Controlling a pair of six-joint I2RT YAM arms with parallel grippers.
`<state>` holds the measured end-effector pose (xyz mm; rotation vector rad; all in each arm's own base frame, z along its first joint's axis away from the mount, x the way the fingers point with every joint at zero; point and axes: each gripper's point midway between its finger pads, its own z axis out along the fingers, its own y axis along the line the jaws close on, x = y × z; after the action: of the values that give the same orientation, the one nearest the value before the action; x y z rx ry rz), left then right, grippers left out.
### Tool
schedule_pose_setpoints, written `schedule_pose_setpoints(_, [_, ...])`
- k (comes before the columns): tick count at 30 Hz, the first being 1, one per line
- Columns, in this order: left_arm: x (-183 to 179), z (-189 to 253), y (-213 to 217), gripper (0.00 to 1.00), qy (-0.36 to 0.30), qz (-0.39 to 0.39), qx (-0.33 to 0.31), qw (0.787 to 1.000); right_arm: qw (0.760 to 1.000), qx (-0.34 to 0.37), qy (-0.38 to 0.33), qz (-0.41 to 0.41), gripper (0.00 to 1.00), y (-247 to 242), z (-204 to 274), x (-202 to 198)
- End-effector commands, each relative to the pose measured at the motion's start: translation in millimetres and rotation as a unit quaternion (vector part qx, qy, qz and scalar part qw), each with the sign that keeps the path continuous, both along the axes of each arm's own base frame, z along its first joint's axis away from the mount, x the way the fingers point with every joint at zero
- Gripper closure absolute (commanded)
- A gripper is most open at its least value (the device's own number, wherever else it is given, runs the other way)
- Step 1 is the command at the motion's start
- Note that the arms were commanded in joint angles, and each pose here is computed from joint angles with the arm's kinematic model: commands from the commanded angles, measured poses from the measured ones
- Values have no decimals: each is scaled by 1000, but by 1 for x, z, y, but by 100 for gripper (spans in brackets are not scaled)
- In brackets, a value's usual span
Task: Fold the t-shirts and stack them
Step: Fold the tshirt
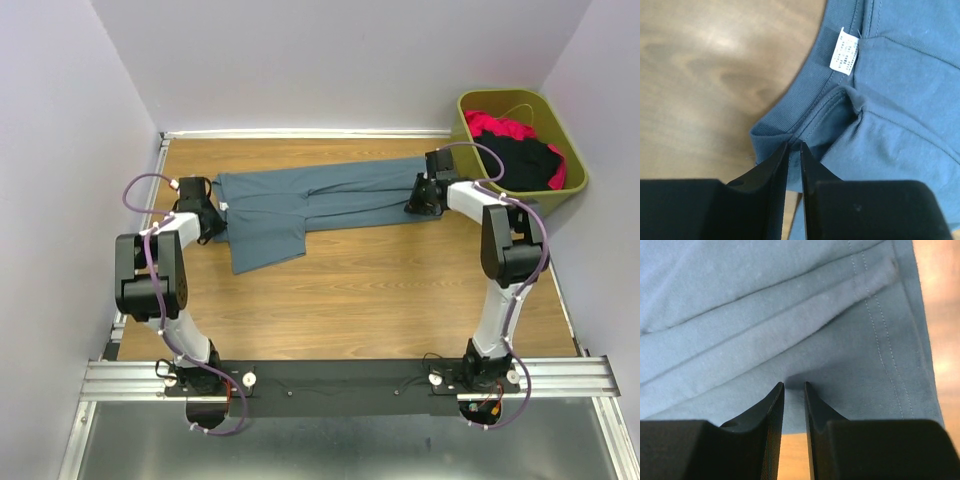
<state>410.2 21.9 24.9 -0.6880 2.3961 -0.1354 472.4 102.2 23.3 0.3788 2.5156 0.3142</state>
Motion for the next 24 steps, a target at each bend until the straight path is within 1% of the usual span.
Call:
schedule_pose_setpoints(1, [-77, -39, 4, 76, 110, 17, -2, 994, 996, -27, 83, -20, 71, -16, -33, -57])
schedule_pose_setpoints(2, [-86, -37, 4, 76, 109, 19, -2, 994, 995, -26, 89, -24, 70, -19, -33, -69])
schedule_pose_setpoints(4, [-94, -34, 6, 76, 111, 24, 0, 994, 994, -41, 95, -31, 70, -26, -34, -81])
schedule_pose_setpoints(5, [-97, -30, 9, 76, 105, 27, 6, 994, 993, -44, 107, -33, 70, -28, -38, -93])
schedule_pose_setpoints(8, [-97, -19, 14, 75, 99, 30, 21, 994, 994, -47, 100, -19, 69, -28, -30, -99])
schedule_pose_setpoints(9, [-91, -8, 17, 73, 85, 33, 29, 995, 994, -52, 92, -10, 69, -29, -25, -97])
schedule_pose_setpoints(11, [-89, 3, 20, 71, 77, 30, 38, 996, 996, -56, 72, 2, 68, -27, -9, -92])
schedule_pose_setpoints(12, [-85, 15, 22, 65, 63, 32, 42, 997, 997, -62, 54, 14, 67, -24, 4, -85])
schedule_pose_setpoints(14, [-81, 31, 21, 59, 42, 30, 44, 998, 996, -75, 35, 36, 65, -18, 17, -80])
schedule_pose_setpoints(15, [-82, 34, 21, 51, 40, 30, 43, 998, 995, -80, 26, 48, 64, -13, 23, -78])
schedule_pose_setpoints(16, [-84, 37, 20, 50, 37, 31, 41, 998, 995, -84, 14, 61, 62, -5, 31, -75])
schedule_pose_setpoints(18, [-91, 42, 16, 45, 32, 26, 33, 999, 989, -100, -8, 106, 62, 20, 43, -77])
schedule_pose_setpoints(19, [-95, 43, 14, 44, 33, 25, 31, 999, 984, -102, -22, 142, 62, 45, 50, -81])
schedule_pose_setpoints(20, [-98, 43, 13, 44, 33, 24, 28, 999, 980, -104, -29, 164, 61, 57, 53, -83])
schedule_pose_setpoints(21, [-104, 43, 10, 44, 32, 20, 24, 999, 973, -108, -38, 200, 61, 72, 56, -87])
schedule_pose_setpoints(22, [-110, 42, 8, 44, 37, 16, 19, 999, 962, -107, -50, 246, 59, 103, 59, -98])
schedule_pose_setpoints(23, [-114, 41, 4, 44, 37, 10, 13, 999, 953, -101, -60, 280, 59, 121, 62, -103])
schedule_pose_setpoints(24, [-117, 40, -2, 43, 41, 1, -1, 999, 939, -108, -67, 318, 58, 137, 59, -110])
